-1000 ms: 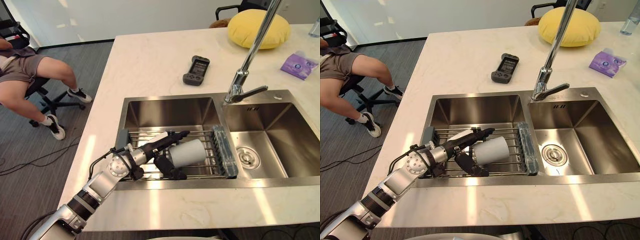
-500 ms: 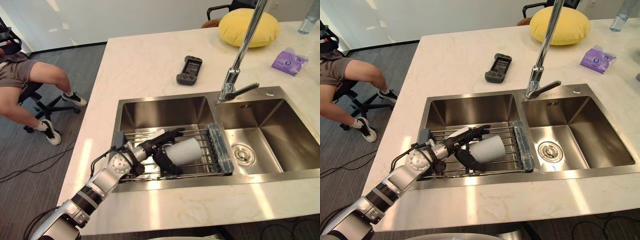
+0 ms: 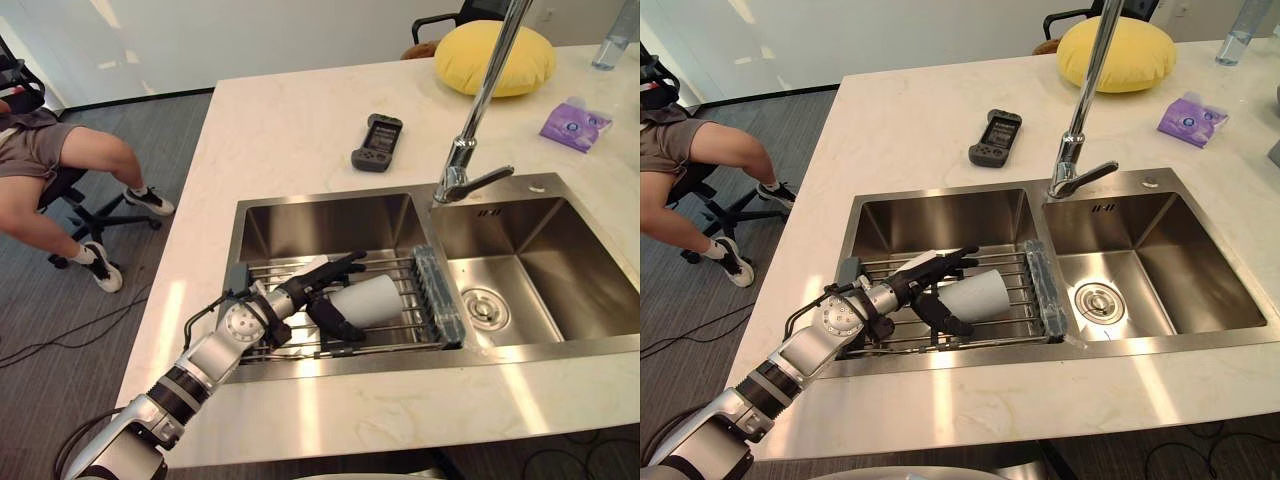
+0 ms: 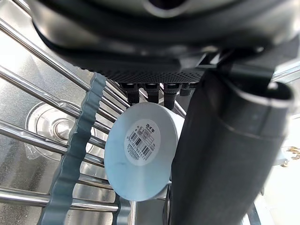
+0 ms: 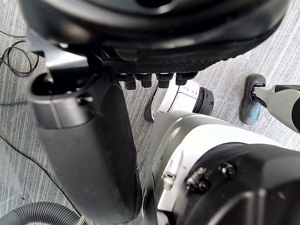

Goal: Walk over to the sink, pick up the cup, carry it to the dishwasher, place the cup inside the dishwasher, then close the dishwasher door

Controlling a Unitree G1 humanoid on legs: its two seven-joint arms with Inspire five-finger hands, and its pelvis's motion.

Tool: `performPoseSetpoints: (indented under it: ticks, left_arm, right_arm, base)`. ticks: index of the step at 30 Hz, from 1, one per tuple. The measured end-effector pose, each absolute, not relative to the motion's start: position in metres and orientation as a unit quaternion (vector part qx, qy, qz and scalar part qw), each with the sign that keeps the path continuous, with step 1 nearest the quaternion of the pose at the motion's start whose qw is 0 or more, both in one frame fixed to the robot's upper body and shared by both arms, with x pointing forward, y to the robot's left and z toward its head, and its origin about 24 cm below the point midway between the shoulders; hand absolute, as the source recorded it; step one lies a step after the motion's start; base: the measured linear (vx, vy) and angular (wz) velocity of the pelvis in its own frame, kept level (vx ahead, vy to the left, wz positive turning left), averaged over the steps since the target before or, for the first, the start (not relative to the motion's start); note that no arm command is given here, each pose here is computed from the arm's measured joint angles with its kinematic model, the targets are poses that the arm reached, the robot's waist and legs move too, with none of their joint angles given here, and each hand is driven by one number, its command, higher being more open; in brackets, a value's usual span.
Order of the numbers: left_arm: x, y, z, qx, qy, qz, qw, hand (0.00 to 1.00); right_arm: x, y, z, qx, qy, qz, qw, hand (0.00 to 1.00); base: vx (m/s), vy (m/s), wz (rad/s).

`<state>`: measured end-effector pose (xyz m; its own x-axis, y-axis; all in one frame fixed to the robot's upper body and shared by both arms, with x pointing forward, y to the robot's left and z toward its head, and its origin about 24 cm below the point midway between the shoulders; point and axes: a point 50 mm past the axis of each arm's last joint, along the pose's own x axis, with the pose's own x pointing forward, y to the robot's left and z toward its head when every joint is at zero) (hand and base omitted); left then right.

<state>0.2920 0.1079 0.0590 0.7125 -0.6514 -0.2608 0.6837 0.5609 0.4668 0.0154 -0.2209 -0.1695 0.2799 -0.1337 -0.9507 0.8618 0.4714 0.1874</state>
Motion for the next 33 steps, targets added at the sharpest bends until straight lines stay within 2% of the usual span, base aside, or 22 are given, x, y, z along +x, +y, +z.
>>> performPoseSetpoints:
  ticks: [4, 6, 13, 16, 19, 24, 26, 31, 33]
  left_arm:
    - [0.299, 0.107, 0.066, 0.339, 0.005, -0.378, 0.862, 0.0]
    - [0.302, 0.105, 0.072, 0.382, -0.02, -0.39, 0.838, 0.0]
    - [0.298, 0.095, 0.081, 0.441, -0.074, -0.421, 0.789, 0.0]
    - [0.296, 0.088, 0.087, 0.481, -0.105, -0.431, 0.757, 0.0]
    - [0.296, 0.088, 0.087, 0.496, -0.12, -0.422, 0.75, 0.0]
    - [0.291, 0.089, 0.083, 0.502, -0.149, -0.402, 0.751, 0.0]
    - [0.286, 0.091, 0.077, 0.493, -0.158, -0.388, 0.762, 0.0]
    - [0.266, 0.104, 0.06, 0.435, -0.154, -0.351, 0.814, 0.0]
    - [0.253, 0.116, 0.065, 0.372, -0.156, -0.315, 0.859, 0.0]
  right_arm:
    - [0.015, -0.22, -0.17, 0.372, 0.484, -0.355, 0.708, 1.0]
    - [0.014, -0.22, -0.17, 0.367, 0.484, -0.354, 0.711, 1.0]
    - [0.016, -0.223, -0.169, 0.352, 0.488, -0.343, 0.721, 1.0]
    - [0.019, -0.225, -0.168, 0.353, 0.488, -0.339, 0.723, 1.0]
    - [0.027, -0.227, -0.167, 0.343, 0.492, -0.324, 0.732, 1.0]
    - [0.031, -0.23, -0.166, 0.327, 0.498, -0.311, 0.741, 1.0]
    - [0.032, -0.234, -0.165, 0.316, 0.501, -0.306, 0.745, 1.0]
    - [0.034, -0.236, -0.165, 0.308, 0.505, -0.299, 0.749, 1.0]
    - [0.033, -0.238, -0.165, 0.293, 0.512, -0.292, 0.753, 1.0]
  base:
    - [0.0, 0.0, 0.0]
    - [0.0, 0.0, 0.0]
    - [0.0, -0.002, 0.02]
    - [-0.01, -0.009, 0.01]
    - [-0.05, -0.035, 0.04]
    - [-0.05, -0.038, 0.07]
    - [-0.03, -0.029, 0.05]
    - [-0.02, -0.029, 0.15]
    - [-0.03, -0.04, 0.27]
